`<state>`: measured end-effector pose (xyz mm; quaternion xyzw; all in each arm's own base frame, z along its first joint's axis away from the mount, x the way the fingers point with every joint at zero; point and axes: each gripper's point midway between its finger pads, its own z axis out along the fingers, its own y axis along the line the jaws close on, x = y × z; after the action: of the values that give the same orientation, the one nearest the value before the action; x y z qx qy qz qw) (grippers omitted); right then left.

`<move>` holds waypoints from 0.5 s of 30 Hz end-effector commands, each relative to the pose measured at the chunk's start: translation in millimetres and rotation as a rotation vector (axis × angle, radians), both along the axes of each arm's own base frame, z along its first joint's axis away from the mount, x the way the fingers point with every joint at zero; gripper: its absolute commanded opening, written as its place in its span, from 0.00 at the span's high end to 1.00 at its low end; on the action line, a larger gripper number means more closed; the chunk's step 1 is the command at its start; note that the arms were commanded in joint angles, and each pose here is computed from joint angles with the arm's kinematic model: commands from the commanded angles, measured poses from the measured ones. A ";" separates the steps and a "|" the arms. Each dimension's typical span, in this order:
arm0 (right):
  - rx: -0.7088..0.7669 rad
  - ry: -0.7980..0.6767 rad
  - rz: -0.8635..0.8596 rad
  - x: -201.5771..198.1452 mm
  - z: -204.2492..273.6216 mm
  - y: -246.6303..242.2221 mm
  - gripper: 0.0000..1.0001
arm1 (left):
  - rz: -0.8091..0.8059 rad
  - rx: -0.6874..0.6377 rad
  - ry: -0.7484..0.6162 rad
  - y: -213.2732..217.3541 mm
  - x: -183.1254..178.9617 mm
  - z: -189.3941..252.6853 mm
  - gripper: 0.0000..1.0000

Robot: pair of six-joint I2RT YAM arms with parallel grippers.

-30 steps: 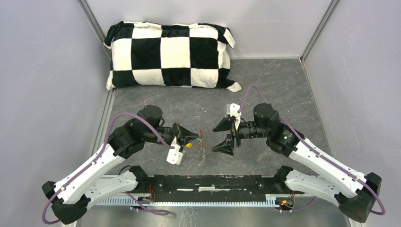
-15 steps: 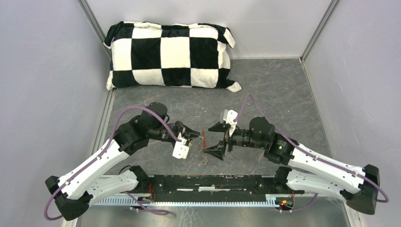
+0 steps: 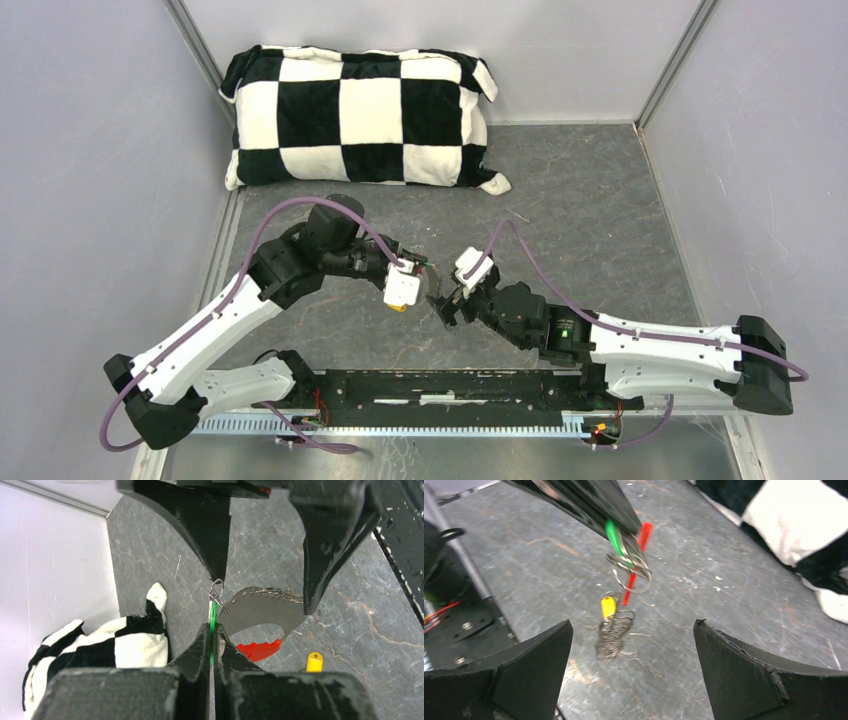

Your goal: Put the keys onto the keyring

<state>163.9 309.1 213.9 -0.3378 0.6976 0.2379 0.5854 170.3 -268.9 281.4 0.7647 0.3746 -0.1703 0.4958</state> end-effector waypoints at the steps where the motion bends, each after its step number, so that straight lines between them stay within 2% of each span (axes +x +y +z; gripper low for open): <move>1: 0.082 -0.100 -0.140 21.0 19.9 -12.5 0.11 | 0.052 -0.079 0.089 -1.6 -5.0 29.3 0.98; 4: 0.142 -0.133 -0.136 20.0 30.0 -16.5 0.20 | 0.053 -0.080 0.104 0.0 -7.8 30.0 0.98; 7: 0.169 -0.172 -0.076 13.7 37.6 -13.5 0.37 | 0.058 -0.084 0.125 -0.8 -8.9 30.8 0.98; 10: 0.182 -0.192 -0.010 5.5 41.2 -8.8 0.59 | 0.060 -0.091 0.141 -2.6 -9.0 33.5 0.98; 13: 0.160 -0.200 0.025 1.2 40.4 -6.9 0.86 | 0.068 -0.093 0.134 -2.8 -6.9 36.2 0.98; 15: 0.136 -0.198 0.029 0.9 38.9 -7.7 0.99 | 0.071 -0.091 0.113 -1.8 -4.6 37.4 0.98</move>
<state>169.5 298.5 233.4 -0.3255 0.6368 0.2425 0.6555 166.4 -268.8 295.0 0.7322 0.4246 -0.2046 0.4917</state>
